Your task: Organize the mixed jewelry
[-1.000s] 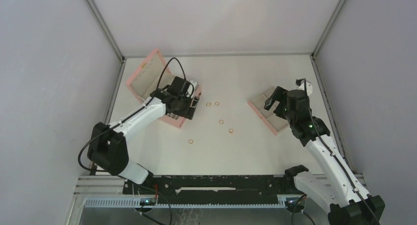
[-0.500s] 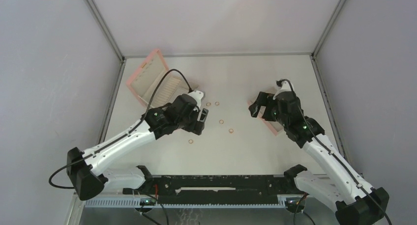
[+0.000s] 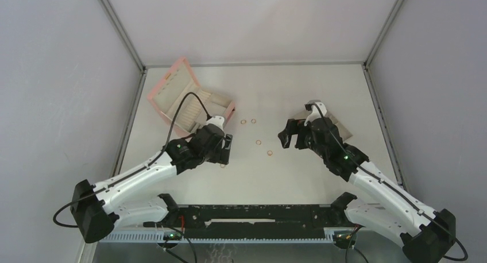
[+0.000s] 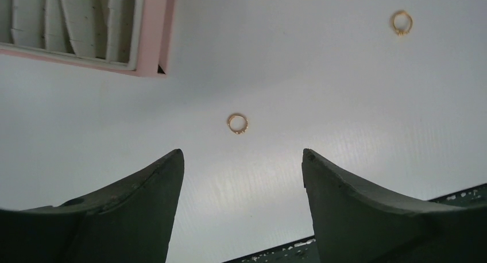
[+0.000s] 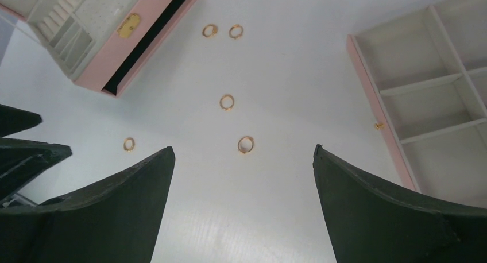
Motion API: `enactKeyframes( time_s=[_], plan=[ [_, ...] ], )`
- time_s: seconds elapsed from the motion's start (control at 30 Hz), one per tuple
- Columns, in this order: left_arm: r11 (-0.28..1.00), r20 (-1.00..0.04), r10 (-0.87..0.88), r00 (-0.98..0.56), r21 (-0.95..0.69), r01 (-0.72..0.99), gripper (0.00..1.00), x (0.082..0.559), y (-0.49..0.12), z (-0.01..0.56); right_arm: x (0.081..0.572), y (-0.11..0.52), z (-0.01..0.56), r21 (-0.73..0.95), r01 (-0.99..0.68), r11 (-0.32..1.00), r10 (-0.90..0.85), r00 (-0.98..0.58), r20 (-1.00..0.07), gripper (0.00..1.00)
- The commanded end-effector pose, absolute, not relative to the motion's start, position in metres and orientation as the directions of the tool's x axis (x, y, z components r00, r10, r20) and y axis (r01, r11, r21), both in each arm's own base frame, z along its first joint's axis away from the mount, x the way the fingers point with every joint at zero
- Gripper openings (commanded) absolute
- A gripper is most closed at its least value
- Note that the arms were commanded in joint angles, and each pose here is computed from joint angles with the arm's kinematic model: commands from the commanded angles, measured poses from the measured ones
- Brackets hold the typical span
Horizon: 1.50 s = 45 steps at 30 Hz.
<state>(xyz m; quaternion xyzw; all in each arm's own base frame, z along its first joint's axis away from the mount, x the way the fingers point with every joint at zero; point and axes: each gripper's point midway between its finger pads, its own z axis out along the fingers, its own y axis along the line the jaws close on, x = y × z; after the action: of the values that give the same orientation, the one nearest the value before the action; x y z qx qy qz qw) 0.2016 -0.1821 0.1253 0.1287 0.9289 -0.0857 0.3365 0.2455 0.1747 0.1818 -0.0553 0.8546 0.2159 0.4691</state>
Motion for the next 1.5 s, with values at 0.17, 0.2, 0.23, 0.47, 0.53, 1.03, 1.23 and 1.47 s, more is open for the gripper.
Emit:
enactKeyframes(
  time_s=[0.17, 0.2, 0.23, 0.47, 0.53, 1.03, 1.23, 1.47],
  plan=[
    [0.971, -0.759, -0.145, -0.635, -0.233, 0.056, 0.81, 0.233, -0.178, 0.187, 0.25, 0.174, 0.147, 0.29, -0.18, 0.94, 0.073, -0.724, -0.686, 0.94],
    [0.972, -0.762, -0.16, -0.627, -0.232, 0.035, 0.81, 0.234, -0.175, 0.189, 0.247, 0.177, 0.139, 0.29, -0.179, 0.94, 0.061, -0.749, -0.66, 0.91],
    [0.973, -0.766, -0.172, -0.619, -0.232, 0.016, 0.8, 0.235, -0.172, 0.19, 0.246, 0.182, 0.131, 0.286, -0.193, 0.939, 0.037, -0.767, -0.64, 0.86],
    [0.97, -0.776, -0.197, -0.599, -0.243, -0.003, 0.79, 0.236, -0.166, 0.185, 0.254, 0.224, 0.099, 0.21, -0.331, 0.92, -0.155, -0.798, -0.582, 0.57],
    [0.981, -0.786, -0.144, -0.602, -0.195, 0.019, 0.79, 0.235, -0.162, 0.189, 0.254, 0.234, 0.087, 0.194, -0.39, 0.9, -0.222, -0.794, -0.566, 0.55],
    [0.958, -0.746, -0.231, -0.625, -0.287, -0.012, 0.78, 0.233, -0.136, 0.203, 0.25, 0.25, 0.05, 0.169, -0.58, 0.797, -0.467, -0.769, -0.436, 0.32],
    [0.961, -0.734, -0.213, -0.645, -0.277, -0.002, 0.78, 0.233, -0.139, 0.2, 0.252, 0.249, 0.036, 0.143, -0.576, 0.805, -0.482, -0.775, -0.407, 0.28],
    [0.96, -0.73, -0.214, -0.649, -0.278, -0.004, 0.78, 0.233, -0.139, 0.2, 0.256, 0.255, 0.042, 0.148, -0.58, 0.801, -0.471, -0.763, -0.443, 0.27]
  ],
)
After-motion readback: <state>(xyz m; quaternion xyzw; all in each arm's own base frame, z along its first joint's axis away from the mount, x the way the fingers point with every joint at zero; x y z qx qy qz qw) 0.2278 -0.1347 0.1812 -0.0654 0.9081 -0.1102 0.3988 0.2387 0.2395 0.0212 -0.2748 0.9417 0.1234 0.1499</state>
